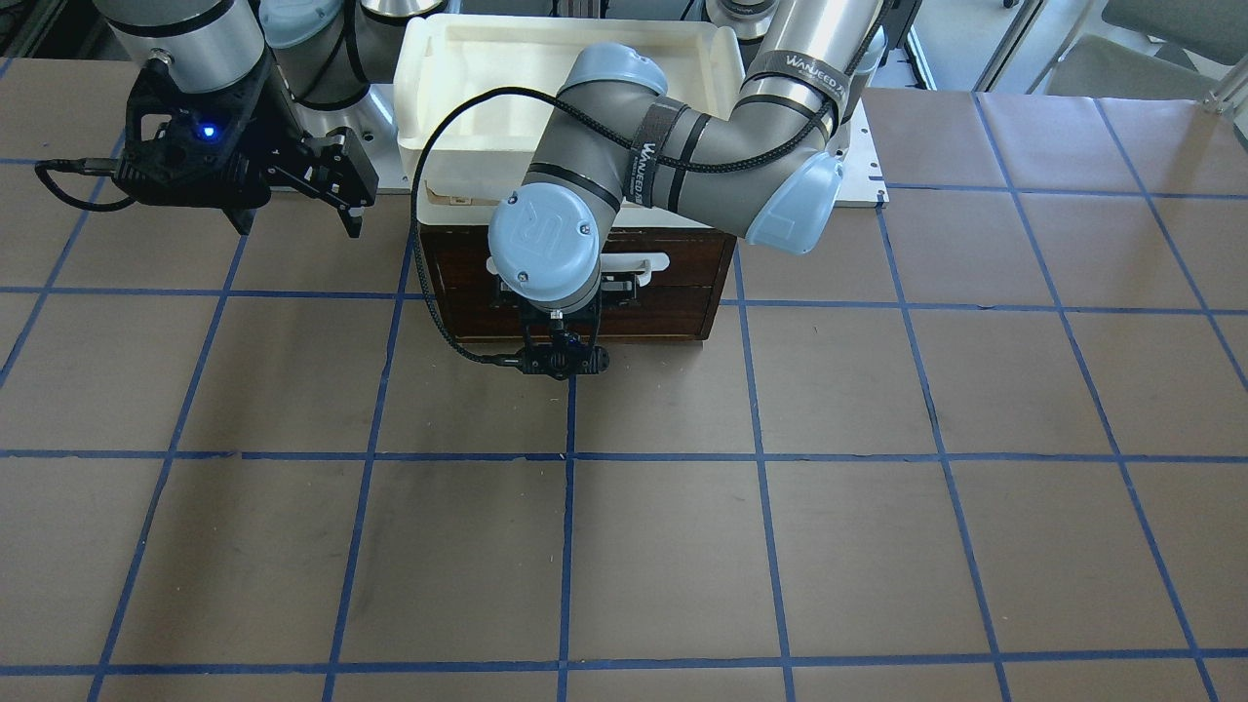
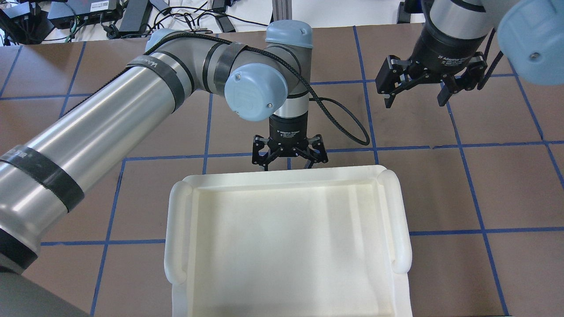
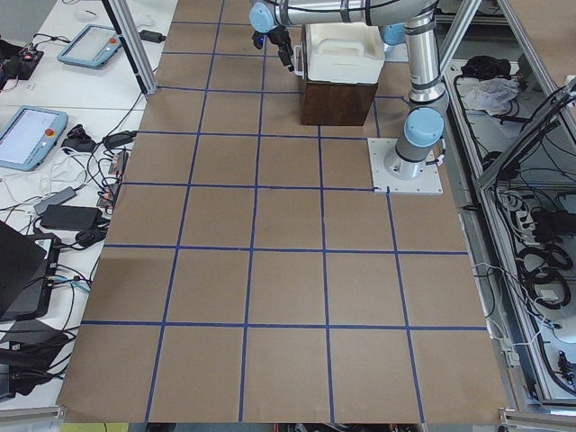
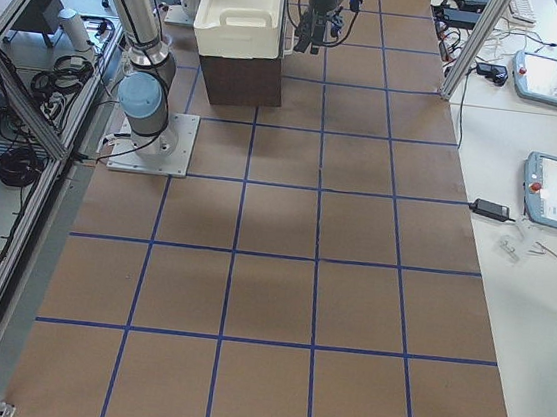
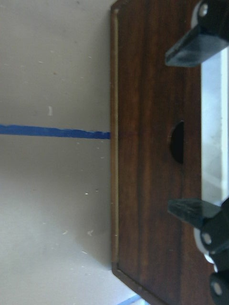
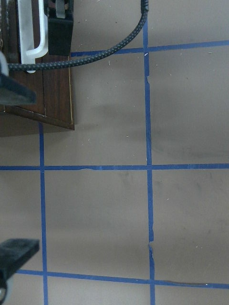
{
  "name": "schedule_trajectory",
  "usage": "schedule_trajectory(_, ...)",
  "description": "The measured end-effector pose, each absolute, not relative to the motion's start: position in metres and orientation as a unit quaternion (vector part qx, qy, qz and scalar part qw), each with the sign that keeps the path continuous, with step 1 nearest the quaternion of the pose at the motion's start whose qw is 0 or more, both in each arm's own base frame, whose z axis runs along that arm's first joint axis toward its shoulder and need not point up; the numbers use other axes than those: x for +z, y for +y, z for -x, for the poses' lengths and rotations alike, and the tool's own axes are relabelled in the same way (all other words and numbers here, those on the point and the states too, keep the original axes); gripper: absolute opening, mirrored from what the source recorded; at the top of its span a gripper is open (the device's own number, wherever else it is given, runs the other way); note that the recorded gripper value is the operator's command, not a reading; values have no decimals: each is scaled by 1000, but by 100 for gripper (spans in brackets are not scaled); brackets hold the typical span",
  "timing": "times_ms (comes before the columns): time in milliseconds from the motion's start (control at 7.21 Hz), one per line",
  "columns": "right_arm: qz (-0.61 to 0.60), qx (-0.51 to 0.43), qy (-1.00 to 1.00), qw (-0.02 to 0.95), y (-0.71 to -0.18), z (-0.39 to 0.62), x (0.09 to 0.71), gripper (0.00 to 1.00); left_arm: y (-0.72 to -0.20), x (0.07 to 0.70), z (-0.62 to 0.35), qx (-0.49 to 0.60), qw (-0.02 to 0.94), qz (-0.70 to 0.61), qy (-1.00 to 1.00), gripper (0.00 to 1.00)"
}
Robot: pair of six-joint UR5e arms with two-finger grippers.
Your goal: Put scissors in drawer and close it
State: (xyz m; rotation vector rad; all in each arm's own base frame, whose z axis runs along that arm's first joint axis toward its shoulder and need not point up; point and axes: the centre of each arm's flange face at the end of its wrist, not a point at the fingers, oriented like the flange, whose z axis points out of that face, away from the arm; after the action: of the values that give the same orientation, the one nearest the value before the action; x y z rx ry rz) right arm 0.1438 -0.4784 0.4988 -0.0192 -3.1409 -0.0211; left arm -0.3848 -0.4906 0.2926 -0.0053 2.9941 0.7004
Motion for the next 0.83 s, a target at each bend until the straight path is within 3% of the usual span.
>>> schedule_trajectory(832,5,-8,-1000,1,-477,-144,497,100,-511,313,382,157,14,3,988,100)
